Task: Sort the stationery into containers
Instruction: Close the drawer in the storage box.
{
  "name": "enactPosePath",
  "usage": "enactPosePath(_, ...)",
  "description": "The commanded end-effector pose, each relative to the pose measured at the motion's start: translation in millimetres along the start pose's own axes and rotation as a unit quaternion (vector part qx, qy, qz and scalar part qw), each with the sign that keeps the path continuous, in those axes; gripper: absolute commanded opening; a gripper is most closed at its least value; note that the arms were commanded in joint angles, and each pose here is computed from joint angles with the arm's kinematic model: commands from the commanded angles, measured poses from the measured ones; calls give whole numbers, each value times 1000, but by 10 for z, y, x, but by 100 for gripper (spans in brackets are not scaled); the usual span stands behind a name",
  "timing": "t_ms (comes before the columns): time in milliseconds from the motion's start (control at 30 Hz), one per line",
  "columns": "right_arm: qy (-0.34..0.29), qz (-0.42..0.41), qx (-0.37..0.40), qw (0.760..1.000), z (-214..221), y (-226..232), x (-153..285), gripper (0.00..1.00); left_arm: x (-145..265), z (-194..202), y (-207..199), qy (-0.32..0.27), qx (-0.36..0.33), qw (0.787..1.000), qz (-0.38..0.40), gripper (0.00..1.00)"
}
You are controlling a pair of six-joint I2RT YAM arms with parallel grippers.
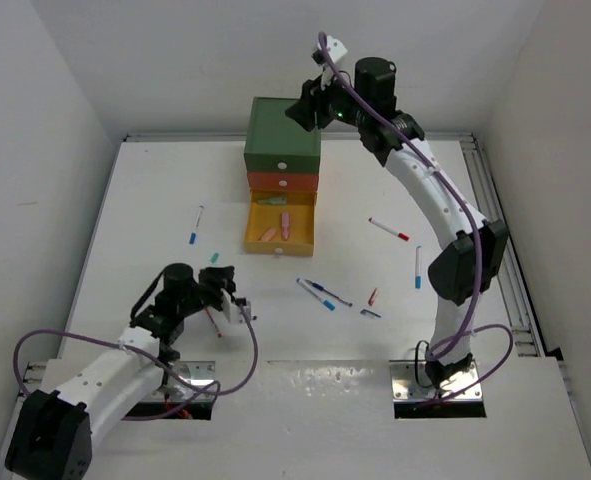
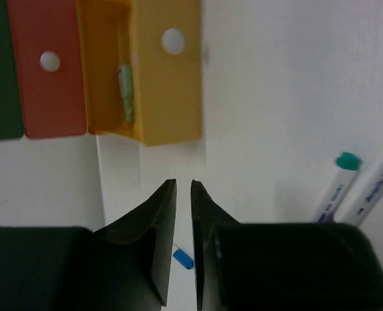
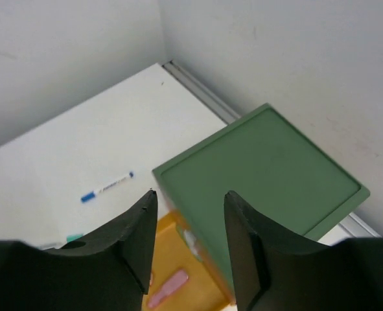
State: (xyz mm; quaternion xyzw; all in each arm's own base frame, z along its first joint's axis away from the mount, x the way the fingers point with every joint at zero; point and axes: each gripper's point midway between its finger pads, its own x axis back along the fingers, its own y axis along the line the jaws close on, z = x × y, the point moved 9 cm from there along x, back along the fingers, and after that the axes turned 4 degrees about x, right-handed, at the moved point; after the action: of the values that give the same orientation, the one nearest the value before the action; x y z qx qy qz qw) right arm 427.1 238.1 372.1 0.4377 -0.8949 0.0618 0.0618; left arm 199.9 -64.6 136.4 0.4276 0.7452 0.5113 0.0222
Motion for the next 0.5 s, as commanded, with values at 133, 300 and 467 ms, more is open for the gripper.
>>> enactPosePath(133,-6,41,-72,997,313,-305,-363,40,-110,-275,24,-50,-256,958,-119,1)
enactPosePath(300,-4,42,-90,995,461,-347,-503,39,-179,-330,-163,-71,-279,951,-113,0)
enactPosePath(467,8,55,-112,992,700,-440,-644,38,-333,-372,-217,-66,-280,953,-93,0)
